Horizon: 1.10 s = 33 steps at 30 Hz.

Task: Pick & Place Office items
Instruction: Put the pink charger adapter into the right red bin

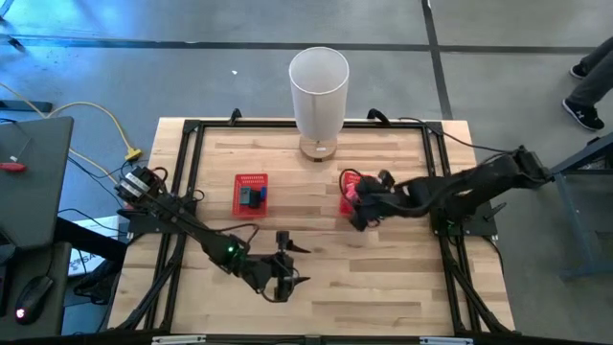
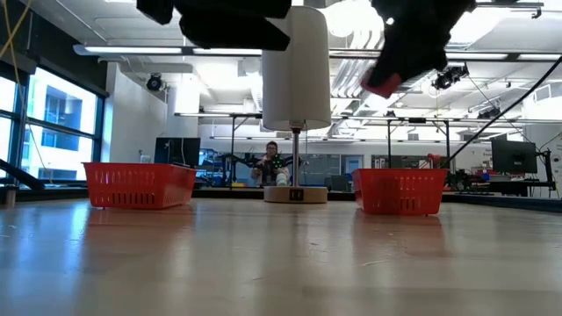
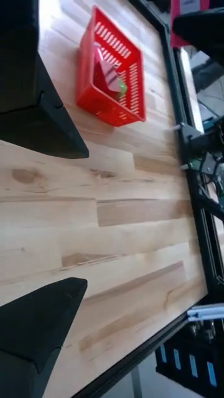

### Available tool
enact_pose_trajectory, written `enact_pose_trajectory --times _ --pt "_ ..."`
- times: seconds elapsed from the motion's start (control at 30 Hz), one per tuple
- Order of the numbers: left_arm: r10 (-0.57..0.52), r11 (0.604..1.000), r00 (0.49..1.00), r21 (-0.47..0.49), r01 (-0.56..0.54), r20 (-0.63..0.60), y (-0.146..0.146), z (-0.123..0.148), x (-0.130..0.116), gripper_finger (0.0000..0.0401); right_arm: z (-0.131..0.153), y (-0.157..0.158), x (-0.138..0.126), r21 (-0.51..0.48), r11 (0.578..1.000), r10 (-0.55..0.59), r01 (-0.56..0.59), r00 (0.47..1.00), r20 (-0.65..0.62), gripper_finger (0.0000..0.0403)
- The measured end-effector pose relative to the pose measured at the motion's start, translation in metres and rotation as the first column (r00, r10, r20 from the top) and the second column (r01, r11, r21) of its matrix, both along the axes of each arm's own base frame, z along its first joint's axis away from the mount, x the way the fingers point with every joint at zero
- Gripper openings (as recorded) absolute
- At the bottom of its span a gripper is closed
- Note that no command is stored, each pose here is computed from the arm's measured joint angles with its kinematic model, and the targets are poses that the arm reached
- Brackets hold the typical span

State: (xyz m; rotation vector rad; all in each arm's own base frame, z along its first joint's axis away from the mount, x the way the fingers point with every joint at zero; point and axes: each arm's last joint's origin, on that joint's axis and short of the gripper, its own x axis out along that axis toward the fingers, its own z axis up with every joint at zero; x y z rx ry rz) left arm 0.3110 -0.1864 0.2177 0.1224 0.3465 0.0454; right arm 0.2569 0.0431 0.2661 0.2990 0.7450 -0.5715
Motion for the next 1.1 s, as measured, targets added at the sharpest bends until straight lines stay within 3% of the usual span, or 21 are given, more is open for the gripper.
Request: enact_pose_trajectory --times 0.27,0.57,0.9,1.1 --pt "0.026 0.999 1.000 -0.034 -0.027 -0.013 0.003 -0.002 0.001 0.0317 -0.003 -0.044 0.018 0.036 0.997 -0.056 0.064 0.980 -0.190 0.0143" --pt "0.029 0.999 0.998 -0.044 -0.032 -0.055 0.003 -0.006 -0.001 0.0317 -0.047 -0.085 0.038 0.056 0.982 -0.150 0.182 0.920 -0.361 0.0143" --pt "0.047 0.998 0.990 -0.043 -0.053 -0.132 0.005 -0.014 -0.006 0.0317 -0.094 -0.100 0.050 0.094 0.963 -0.175 0.254 0.847 -0.501 0.0143" --pt "0.044 0.998 0.990 -0.040 -0.049 -0.137 0.004 -0.014 -0.006 0.0317 -0.100 -0.102 0.053 0.092 0.956 -0.198 0.280 0.840 -0.505 0.0160"
